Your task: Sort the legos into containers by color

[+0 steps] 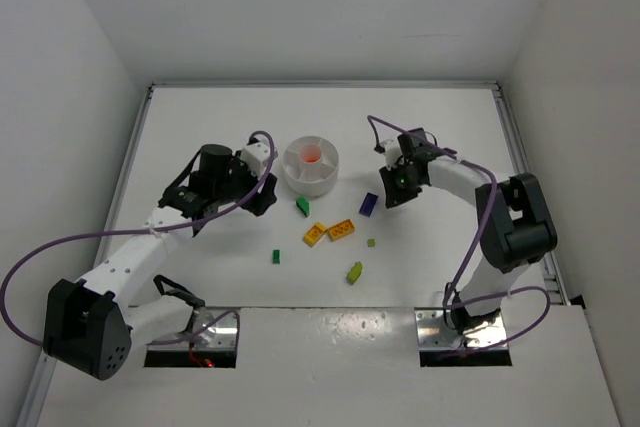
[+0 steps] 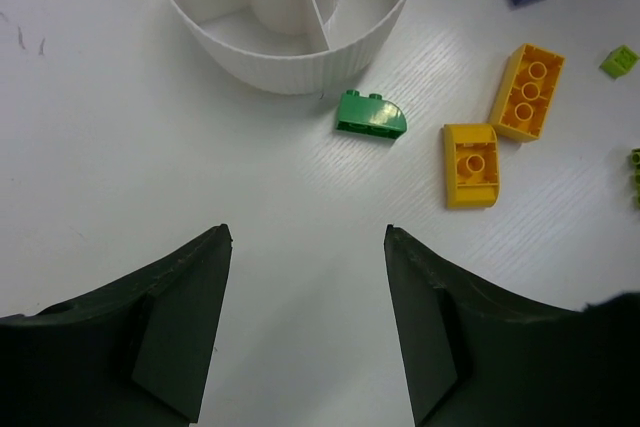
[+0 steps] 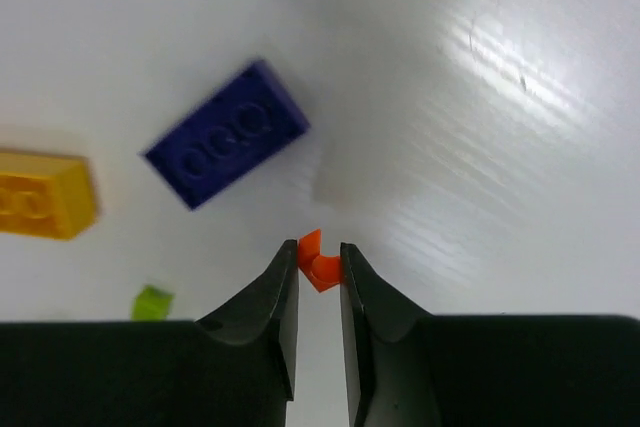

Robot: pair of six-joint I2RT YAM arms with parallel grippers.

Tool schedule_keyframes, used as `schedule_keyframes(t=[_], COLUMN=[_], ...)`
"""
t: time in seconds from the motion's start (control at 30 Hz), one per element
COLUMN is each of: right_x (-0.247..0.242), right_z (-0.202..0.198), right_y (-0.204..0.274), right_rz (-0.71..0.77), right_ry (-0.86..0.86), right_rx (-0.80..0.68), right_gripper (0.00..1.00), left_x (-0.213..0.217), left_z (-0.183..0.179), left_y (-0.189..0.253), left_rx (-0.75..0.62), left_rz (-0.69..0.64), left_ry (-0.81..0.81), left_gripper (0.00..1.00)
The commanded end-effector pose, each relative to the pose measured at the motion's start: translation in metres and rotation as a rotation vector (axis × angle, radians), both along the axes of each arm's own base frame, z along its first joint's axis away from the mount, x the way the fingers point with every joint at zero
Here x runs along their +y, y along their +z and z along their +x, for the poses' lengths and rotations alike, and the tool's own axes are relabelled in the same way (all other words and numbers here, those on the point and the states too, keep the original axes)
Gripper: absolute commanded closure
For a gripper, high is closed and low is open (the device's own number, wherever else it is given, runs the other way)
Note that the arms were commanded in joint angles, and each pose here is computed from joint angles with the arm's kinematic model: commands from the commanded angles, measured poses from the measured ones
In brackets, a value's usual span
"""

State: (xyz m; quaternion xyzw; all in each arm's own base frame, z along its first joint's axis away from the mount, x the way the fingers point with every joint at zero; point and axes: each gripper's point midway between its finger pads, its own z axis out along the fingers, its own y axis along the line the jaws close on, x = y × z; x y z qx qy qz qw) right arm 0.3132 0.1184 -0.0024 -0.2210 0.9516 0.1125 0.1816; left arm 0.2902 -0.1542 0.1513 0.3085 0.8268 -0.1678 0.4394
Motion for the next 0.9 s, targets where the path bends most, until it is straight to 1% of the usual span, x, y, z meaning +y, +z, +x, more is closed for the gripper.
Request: schedule_keyframes(t=[0.0,0.03,0.1,0.13,0.2,0.27,0.3,0.33,0.4,0.43,0.5,0.57,0.6,0.63,0.7,0.87], right_x=[0.034,0.045,0.059,0.074,0.097,0.113,0.13,0.136,0.156,0.164,0.18,0.196,0.205,0.206,0.219,0.225], right_z=[0.035,0.046,0.054,0.062,0.07,0.076,0.084,0.087,0.094,0.098,0.107,0.109,0.108,0.114,0.111,0.114], right_y=[0.078,0.1,0.126,0.148,0.174,0.177,0.185,0.186,0.199,0.202,0.206,0.212,0.203,0.205,0.195,0.185], right_rz=[0.146,0.178,0.253,0.303,0.359,0.379,0.408,0.411,0.432,0.443,0.448,0.453,0.442,0.437,0.428,0.408], right_ry=[0.041,0.052,0.068,0.097,0.129,0.154,0.163,0.175,0.204,0.21,0.229,0.254,0.262,0.256,0.274,0.271], right_rx=[-0.15,-0.183,-0.209,-0.247,-0.289,-0.285,-0.292,-0.295,-0.318,-0.327,-0.344,-0.362,-0.349,-0.362,-0.348,-0.335], right_gripper=[0.83,0.83,0.85,0.85,0.86,0.86,0.86,0.86,0.87,0.87,0.87,0.87,0.87,0.87,0.87,0.87], left_x=[-0.002,-0.001,-0.001,-0.002,0.003,0.013,0.019,0.022,0.022,0.026,0.029,0.034,0.038,0.036,0.039,0.043], left_z=[0.004,0.006,0.006,0.009,0.014,0.023,0.031,0.034,0.033,0.038,0.039,0.043,0.045,0.046,0.045,0.047], left_y=[0.003,0.004,0.004,0.007,0.009,0.012,0.014,0.013,0.005,0.007,0.005,0.009,0.006,0.011,0.009,0.01], left_rx=[-0.024,-0.028,-0.023,-0.02,-0.02,0.003,0.014,0.035,0.102,0.108,0.135,0.129,0.137,0.131,0.141,0.136], left_rz=[-0.003,-0.007,-0.013,-0.023,-0.024,-0.037,-0.035,-0.036,-0.041,-0.058,-0.065,-0.077,-0.075,-0.083,-0.081,-0.068], left_ry=[0.008,0.026,0.031,0.038,0.07,0.13,0.164,0.182,0.169,0.186,0.187,0.198,0.211,0.202,0.212,0.23], left_gripper=[0.31,0.31,0.3,0.29,0.24,0.18,0.12,0.09,0.03,0.0,0.0,0.0,0.0,0.0,0.0,0.0])
